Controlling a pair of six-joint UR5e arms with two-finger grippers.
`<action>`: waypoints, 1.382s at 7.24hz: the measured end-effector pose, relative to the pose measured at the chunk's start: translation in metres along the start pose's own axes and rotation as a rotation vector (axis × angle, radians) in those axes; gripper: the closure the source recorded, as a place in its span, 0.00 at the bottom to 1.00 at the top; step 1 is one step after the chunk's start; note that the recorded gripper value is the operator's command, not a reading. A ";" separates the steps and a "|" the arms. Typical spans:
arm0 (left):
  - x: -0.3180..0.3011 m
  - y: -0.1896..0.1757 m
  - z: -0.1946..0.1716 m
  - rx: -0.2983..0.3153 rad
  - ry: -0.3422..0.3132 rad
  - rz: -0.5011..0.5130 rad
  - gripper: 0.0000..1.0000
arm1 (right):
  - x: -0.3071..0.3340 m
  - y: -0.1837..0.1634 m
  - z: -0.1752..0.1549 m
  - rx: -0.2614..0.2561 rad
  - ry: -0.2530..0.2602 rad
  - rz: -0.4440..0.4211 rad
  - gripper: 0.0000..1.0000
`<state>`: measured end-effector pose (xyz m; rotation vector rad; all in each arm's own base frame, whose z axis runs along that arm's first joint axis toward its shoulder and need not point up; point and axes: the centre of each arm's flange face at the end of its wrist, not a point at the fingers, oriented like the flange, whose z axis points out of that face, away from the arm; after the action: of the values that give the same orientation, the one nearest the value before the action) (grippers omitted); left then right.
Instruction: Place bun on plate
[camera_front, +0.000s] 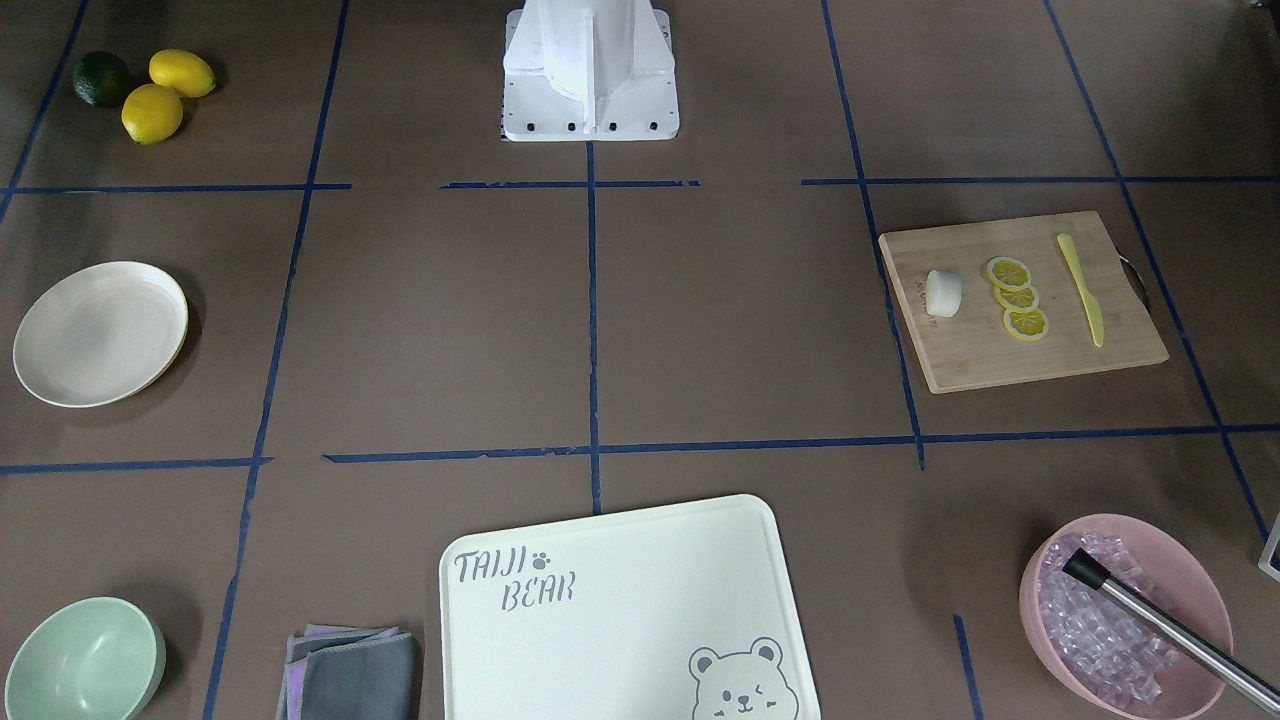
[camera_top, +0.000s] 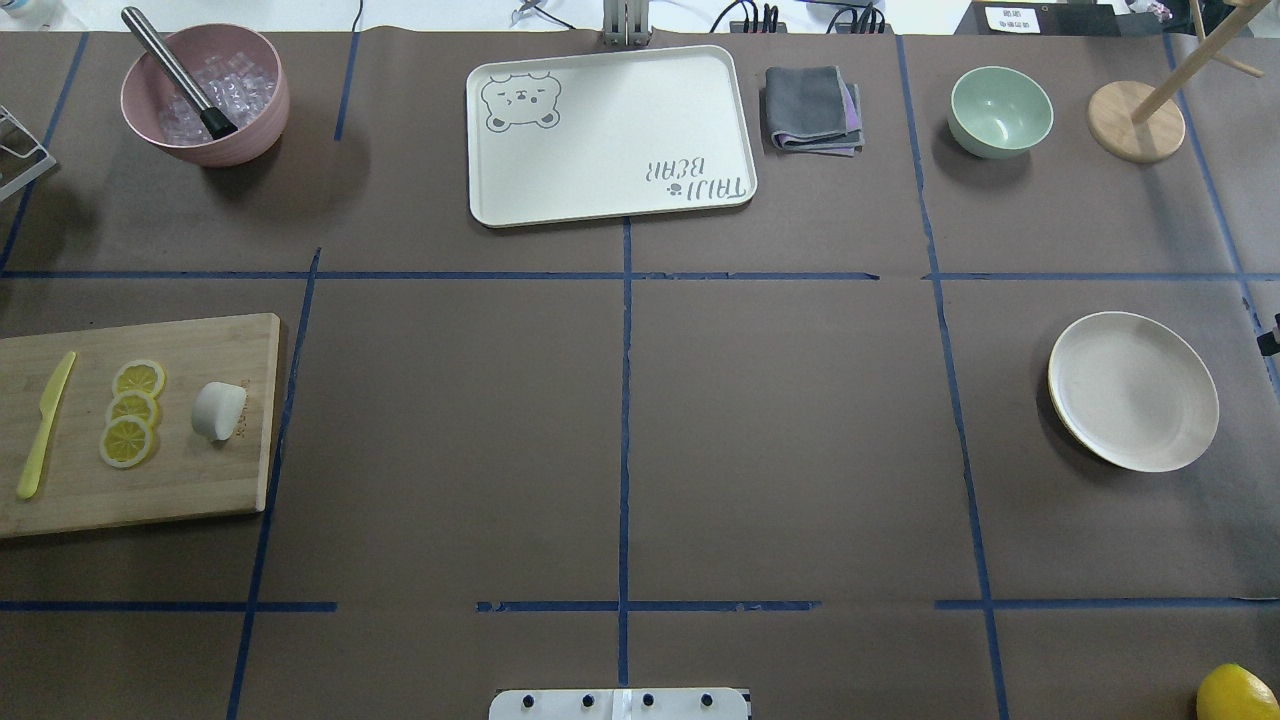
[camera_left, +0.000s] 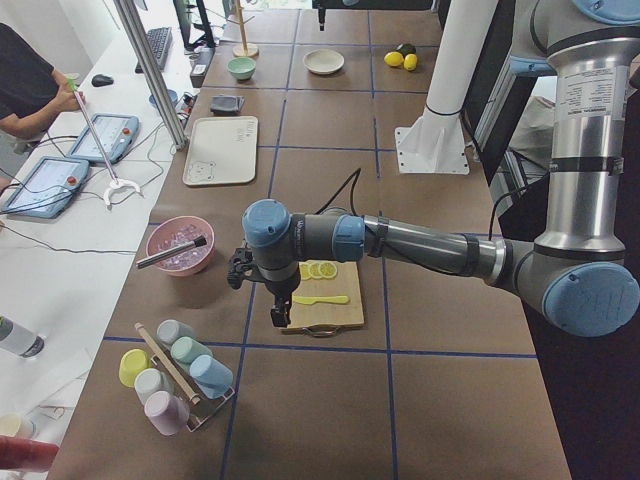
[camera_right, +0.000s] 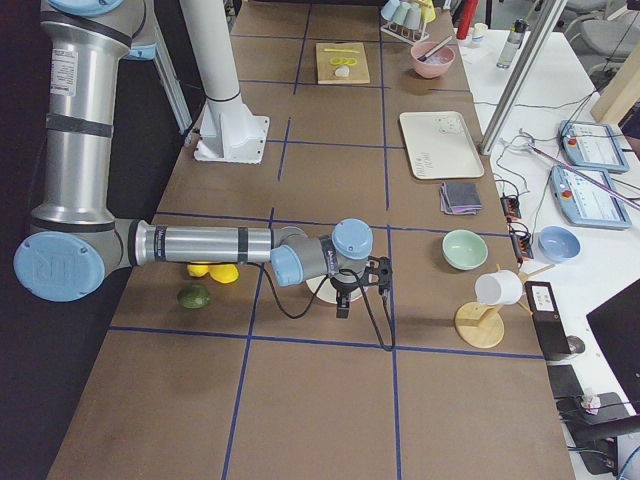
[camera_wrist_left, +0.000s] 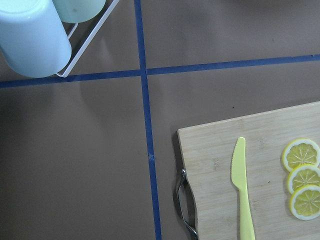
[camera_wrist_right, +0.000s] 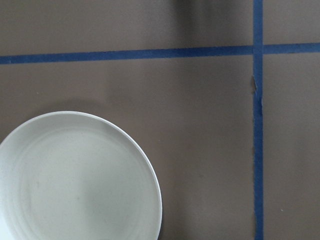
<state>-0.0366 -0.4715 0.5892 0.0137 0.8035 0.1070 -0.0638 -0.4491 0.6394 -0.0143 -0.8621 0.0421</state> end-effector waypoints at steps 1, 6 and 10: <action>0.000 0.000 0.000 0.003 0.001 0.004 0.00 | -0.005 0.002 0.018 0.019 -0.017 0.017 0.03; 0.000 0.000 0.000 0.004 0.003 0.007 0.00 | -0.018 0.014 0.078 0.029 -0.014 0.044 0.09; -0.001 0.000 0.001 0.003 0.003 0.004 0.00 | -0.015 0.018 0.093 -0.001 -0.003 0.048 0.99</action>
<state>-0.0364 -0.4711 0.5902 0.0180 0.8066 0.1098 -0.1448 -0.4325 0.6879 -0.0358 -0.8648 0.0864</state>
